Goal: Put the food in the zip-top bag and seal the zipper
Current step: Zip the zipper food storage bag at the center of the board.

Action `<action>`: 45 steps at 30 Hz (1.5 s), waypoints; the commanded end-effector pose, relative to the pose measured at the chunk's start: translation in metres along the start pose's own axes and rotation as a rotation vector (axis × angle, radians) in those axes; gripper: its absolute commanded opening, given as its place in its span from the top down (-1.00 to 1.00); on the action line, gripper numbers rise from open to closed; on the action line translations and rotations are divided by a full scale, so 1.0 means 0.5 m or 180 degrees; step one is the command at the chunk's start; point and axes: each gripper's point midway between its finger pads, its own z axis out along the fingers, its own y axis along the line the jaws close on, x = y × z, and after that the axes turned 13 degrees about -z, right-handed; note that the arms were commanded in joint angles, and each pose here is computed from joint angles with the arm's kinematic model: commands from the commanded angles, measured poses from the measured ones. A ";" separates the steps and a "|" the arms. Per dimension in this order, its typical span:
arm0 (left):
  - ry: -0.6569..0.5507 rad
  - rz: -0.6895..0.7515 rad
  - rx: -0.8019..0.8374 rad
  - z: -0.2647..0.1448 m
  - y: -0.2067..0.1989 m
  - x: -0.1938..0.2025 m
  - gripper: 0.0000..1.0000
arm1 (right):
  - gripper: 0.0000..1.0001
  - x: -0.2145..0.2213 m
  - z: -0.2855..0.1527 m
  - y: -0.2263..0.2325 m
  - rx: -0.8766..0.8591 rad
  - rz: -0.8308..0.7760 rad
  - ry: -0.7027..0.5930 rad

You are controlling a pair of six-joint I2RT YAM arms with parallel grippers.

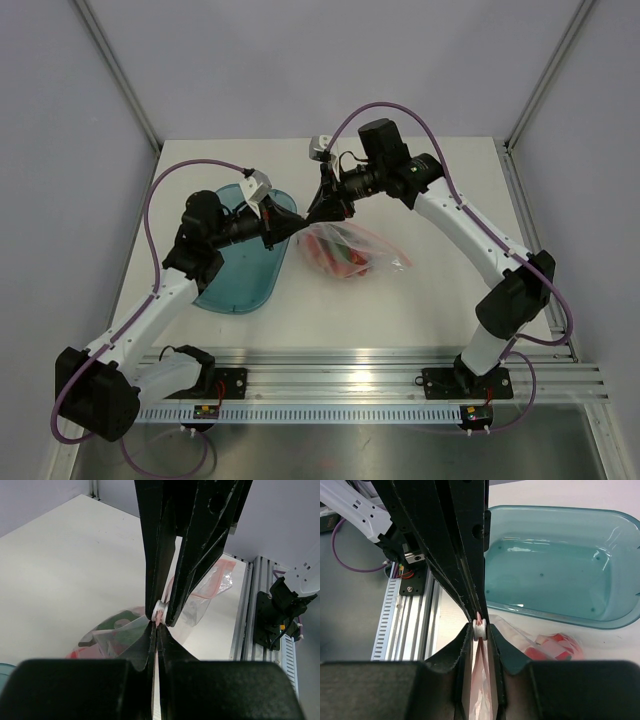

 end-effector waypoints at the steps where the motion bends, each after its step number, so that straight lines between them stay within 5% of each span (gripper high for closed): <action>1: -0.0218 0.0324 0.0121 -0.004 -0.034 -0.067 1.00 | 0.55 -0.033 -0.005 0.006 -0.0086 -0.0101 -0.0121; 9: -0.0224 0.0321 0.0092 -0.004 -0.032 -0.069 1.00 | 1.00 -0.034 -0.010 0.005 -0.0003 -0.0023 -0.0100; 45: -0.0590 0.0252 -0.0743 -0.033 0.079 -0.101 1.00 | 1.00 0.083 -0.194 0.114 0.1722 0.0333 0.0395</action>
